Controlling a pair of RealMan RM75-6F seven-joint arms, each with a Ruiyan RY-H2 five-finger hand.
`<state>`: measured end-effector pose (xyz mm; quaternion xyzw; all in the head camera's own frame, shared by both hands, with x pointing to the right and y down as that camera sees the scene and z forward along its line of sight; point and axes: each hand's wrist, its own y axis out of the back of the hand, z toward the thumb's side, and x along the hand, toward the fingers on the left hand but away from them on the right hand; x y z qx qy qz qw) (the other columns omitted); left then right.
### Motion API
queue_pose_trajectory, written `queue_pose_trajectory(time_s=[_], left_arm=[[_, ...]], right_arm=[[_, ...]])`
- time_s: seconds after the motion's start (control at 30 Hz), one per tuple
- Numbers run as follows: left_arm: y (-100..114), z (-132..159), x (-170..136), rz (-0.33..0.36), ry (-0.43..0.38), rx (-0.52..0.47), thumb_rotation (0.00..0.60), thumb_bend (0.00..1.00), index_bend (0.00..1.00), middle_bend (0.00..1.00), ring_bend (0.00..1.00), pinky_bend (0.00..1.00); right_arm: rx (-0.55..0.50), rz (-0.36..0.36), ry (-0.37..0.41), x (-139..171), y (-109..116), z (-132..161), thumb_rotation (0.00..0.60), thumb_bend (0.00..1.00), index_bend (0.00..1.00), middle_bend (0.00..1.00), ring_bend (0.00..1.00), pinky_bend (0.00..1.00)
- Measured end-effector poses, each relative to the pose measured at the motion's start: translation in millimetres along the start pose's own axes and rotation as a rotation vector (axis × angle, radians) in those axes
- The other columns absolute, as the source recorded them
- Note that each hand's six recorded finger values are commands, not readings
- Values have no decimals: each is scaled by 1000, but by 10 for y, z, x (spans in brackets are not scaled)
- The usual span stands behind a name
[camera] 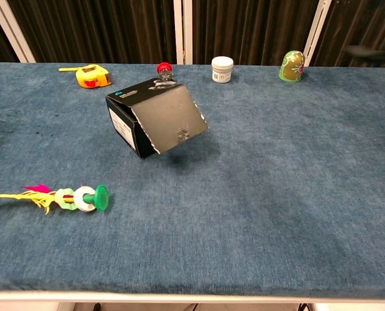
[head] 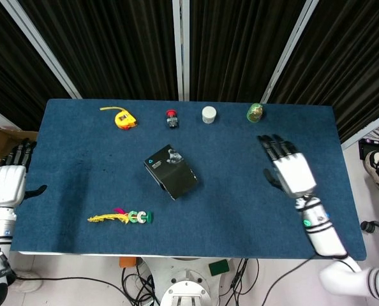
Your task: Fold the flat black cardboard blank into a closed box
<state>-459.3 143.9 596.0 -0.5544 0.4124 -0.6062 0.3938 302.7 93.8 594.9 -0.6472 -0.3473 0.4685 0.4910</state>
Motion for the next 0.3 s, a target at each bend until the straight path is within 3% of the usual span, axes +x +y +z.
queue_pose_trajectory(time_s=[0.13, 0.3], left_arm=[[-52, -128, -319, -26, 28, 0, 600, 0, 0, 4, 80, 246], [-147, -112, -667, -69, 38, -21, 600, 0, 0, 4, 80, 247]], right_arm=[[-45, 25, -163, 575, 97, -510, 600, 371, 0, 44, 0, 74], [-108, 8, -283, 1147, 86, -802, 600, 374, 0, 43, 0, 74]])
